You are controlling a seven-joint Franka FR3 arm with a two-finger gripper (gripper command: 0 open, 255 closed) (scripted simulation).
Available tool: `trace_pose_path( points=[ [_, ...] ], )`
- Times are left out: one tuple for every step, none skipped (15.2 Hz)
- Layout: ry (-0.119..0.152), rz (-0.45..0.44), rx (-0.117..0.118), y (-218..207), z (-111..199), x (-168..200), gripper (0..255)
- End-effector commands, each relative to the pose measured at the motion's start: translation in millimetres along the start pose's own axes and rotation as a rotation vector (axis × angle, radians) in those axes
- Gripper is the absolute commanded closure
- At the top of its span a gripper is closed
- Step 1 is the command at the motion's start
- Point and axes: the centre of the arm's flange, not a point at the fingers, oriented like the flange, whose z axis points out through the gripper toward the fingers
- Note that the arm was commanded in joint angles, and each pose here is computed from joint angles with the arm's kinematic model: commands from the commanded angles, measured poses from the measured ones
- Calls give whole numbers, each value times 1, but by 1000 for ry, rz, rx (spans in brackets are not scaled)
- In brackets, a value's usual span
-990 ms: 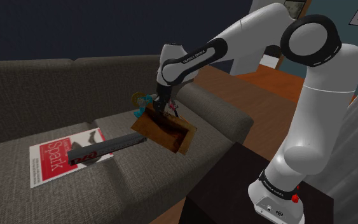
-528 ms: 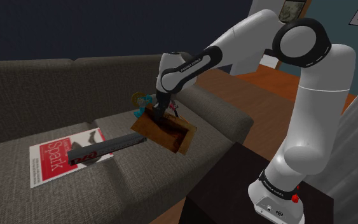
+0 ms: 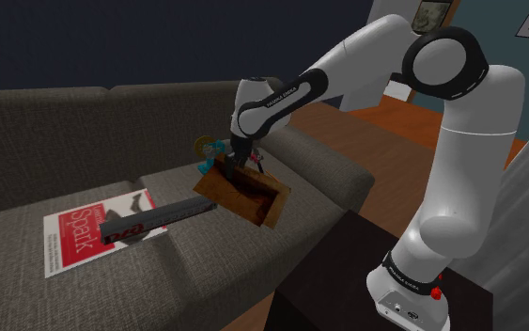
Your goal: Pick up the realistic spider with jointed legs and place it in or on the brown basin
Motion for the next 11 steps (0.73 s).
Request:
trace_pose_path(
  points=[
    [0,0,0,0,0,0,0],
    [0,0,0,0,0,0,0],
    [0,0,0,0,0,0,0],
    [0,0,0,0,0,0,0],
    [0,0,0,0,-13,0,0],
    [0,0,0,0,-26,0,0],
    [0,0,0,0,-40,0,0],
    [0,0,0,0,-50,0,0],
    [0,0,0,0,-50,0,0],
    [0,0,0,0,-50,0,0],
    [0,0,0,0,-50,0,0]
  ],
)
